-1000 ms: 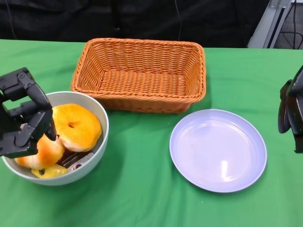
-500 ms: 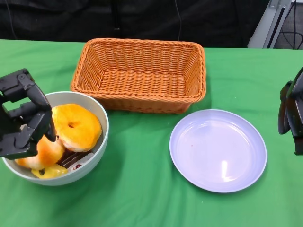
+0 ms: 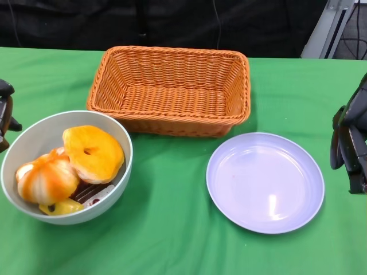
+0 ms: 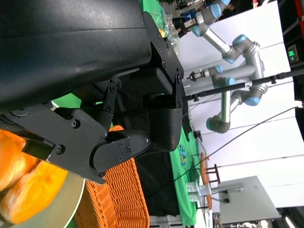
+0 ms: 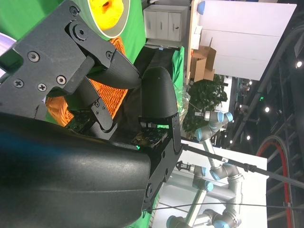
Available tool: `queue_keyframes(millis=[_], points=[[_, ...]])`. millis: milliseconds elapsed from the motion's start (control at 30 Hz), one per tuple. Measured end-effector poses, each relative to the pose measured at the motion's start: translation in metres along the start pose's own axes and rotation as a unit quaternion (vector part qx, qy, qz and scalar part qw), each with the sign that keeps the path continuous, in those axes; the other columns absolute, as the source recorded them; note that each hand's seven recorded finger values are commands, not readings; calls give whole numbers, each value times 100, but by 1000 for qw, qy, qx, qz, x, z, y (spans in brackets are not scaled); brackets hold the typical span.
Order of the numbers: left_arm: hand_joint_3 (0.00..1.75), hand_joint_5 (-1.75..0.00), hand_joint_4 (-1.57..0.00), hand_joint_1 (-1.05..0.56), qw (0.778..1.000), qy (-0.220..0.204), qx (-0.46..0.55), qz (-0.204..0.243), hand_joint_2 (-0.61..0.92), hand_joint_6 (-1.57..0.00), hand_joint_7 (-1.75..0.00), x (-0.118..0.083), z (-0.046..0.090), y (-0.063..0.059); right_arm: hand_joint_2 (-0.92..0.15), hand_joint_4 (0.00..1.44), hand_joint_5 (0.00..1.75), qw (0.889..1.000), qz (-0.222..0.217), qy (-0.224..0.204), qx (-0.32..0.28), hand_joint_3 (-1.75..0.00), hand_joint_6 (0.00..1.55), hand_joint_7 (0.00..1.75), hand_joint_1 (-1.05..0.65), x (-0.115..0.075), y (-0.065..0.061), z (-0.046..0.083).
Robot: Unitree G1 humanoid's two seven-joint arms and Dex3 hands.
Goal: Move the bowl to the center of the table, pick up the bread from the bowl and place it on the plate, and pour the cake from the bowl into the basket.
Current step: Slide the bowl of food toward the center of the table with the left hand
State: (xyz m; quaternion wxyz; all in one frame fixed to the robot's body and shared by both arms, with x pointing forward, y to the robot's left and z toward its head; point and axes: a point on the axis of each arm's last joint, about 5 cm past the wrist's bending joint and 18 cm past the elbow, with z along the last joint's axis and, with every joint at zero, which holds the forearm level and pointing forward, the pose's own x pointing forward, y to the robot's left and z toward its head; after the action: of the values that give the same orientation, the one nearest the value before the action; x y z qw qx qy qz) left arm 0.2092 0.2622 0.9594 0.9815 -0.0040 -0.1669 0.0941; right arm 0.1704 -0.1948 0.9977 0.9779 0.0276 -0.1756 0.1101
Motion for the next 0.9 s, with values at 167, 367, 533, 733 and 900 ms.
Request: queue_keyframes(millis=[167, 367, 533, 733, 900], points=[[48, -110, -81, -28, 999, 19, 40, 32, 83, -90, -67, 7, -8, 9, -30, 94, 175, 1000, -4, 3, 4, -145, 69, 166, -30, 0, 0, -2], [23, -68, -75, -39, 996, 61, 62, 29, 92, -88, -31, 9, -18, 14, -31, 94, 175, 1000, -2, -2, 7, -144, 68, 168, -29, 1, -1, -6], [25, -30, -76, -46, 992, 113, 58, 17, 92, -80, -6, 10, -27, 12, -31, 94, 175, 1000, 4, -2, 13, -145, 68, 168, -28, 1, -5, -14], [26, -12, -60, -56, 985, 159, 67, 9, 92, -65, -1, 12, -31, 11, -30, 95, 175, 1000, 8, -2, 14, -146, 68, 165, -27, 1, -8, -20], [37, -4, -47, -65, 968, 217, 123, -17, 92, -48, 0, 15, -33, 15, -30, 94, 175, 1000, 10, -7, 13, -145, 69, 164, -28, 1, -10, -23]])
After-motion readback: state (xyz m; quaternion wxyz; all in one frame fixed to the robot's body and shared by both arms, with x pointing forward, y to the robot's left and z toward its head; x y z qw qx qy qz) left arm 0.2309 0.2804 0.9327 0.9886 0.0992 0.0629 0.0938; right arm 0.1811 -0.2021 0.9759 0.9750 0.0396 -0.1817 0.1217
